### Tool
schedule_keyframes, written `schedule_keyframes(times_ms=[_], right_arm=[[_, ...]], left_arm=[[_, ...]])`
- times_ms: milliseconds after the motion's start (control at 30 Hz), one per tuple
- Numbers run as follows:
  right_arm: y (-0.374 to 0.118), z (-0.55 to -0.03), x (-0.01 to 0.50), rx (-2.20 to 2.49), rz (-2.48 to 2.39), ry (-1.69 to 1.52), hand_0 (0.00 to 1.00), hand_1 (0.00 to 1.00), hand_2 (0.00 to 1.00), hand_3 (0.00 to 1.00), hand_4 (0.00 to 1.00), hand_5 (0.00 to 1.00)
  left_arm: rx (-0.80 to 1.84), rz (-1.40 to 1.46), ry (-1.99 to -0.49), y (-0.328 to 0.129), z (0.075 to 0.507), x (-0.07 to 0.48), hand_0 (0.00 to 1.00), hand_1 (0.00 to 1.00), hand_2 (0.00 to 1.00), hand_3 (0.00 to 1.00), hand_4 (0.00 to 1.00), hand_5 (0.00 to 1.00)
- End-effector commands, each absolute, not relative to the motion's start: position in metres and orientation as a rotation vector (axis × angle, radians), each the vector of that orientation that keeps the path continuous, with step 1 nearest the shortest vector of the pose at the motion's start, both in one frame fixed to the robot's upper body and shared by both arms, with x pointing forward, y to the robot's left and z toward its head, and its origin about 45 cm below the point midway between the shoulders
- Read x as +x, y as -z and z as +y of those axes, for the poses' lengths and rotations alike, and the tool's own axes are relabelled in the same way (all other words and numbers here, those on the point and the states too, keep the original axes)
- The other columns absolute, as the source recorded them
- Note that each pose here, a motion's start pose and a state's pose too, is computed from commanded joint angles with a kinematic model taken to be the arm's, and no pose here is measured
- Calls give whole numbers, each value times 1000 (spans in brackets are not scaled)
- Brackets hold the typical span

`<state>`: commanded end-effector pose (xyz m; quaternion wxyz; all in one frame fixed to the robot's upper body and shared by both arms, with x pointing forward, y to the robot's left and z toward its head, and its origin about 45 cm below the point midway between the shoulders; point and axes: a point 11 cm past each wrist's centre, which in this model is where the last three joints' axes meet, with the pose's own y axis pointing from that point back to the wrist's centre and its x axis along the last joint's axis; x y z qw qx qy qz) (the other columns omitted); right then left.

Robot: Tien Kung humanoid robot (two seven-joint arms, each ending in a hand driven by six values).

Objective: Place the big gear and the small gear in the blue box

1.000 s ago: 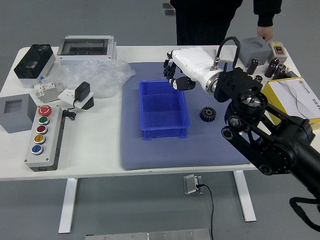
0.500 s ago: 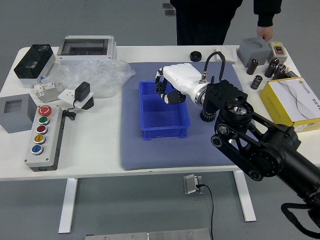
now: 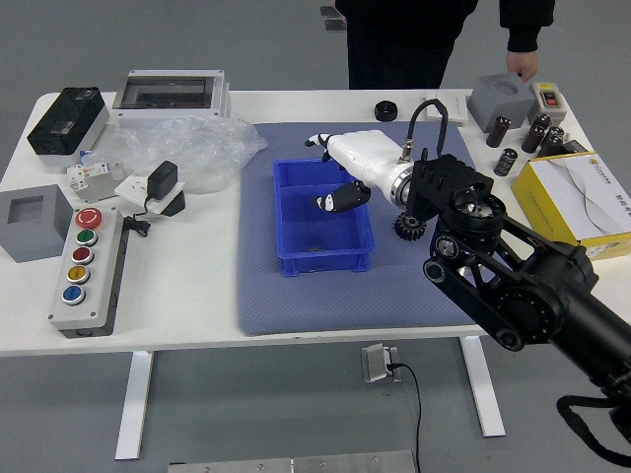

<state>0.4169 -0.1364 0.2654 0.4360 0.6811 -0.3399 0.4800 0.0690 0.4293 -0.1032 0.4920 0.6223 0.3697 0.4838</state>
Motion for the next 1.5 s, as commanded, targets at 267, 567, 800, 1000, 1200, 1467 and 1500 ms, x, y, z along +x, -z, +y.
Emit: schedule_keyframes(times_ms=[267, 567, 800, 1000, 1200, 1467, 1500], right_arm=[[-272, -191, 433, 1617, -907, -1124, 642, 628, 774, 874, 790, 356], [-242, -237, 441, 1564, -880, -975, 652, 642, 774, 856, 782, 347], [-218, -253, 444, 1545, -850, -887, 674, 667, 785, 850, 772, 331], [-204, -258, 443, 1536, -816, -842, 684, 673, 788, 847, 764, 320], [-195, -254, 441, 1529, -767, -822, 694, 687, 802, 840, 761, 316], [-193, -245, 440, 1524, -725, -823, 697, 694, 805, 841, 756, 308], [-193, -244, 440, 1523, -721, -823, 697, 694, 805, 841, 756, 308]], left_arm=[[1512, 895, -1178, 102, 431, 70, 818, 823, 824, 795, 528, 121], [1510, 891, -1180, 102, 432, 72, 818, 823, 824, 795, 528, 121], [1510, 889, -1181, 102, 432, 73, 818, 823, 824, 795, 527, 121], [1510, 891, -1182, 102, 432, 72, 818, 823, 824, 794, 527, 121], [1509, 891, -1183, 102, 433, 72, 818, 822, 824, 793, 527, 121], [1509, 892, -1184, 102, 433, 72, 818, 823, 824, 793, 527, 120], [1509, 893, -1184, 102, 433, 72, 818, 823, 824, 793, 527, 120]])
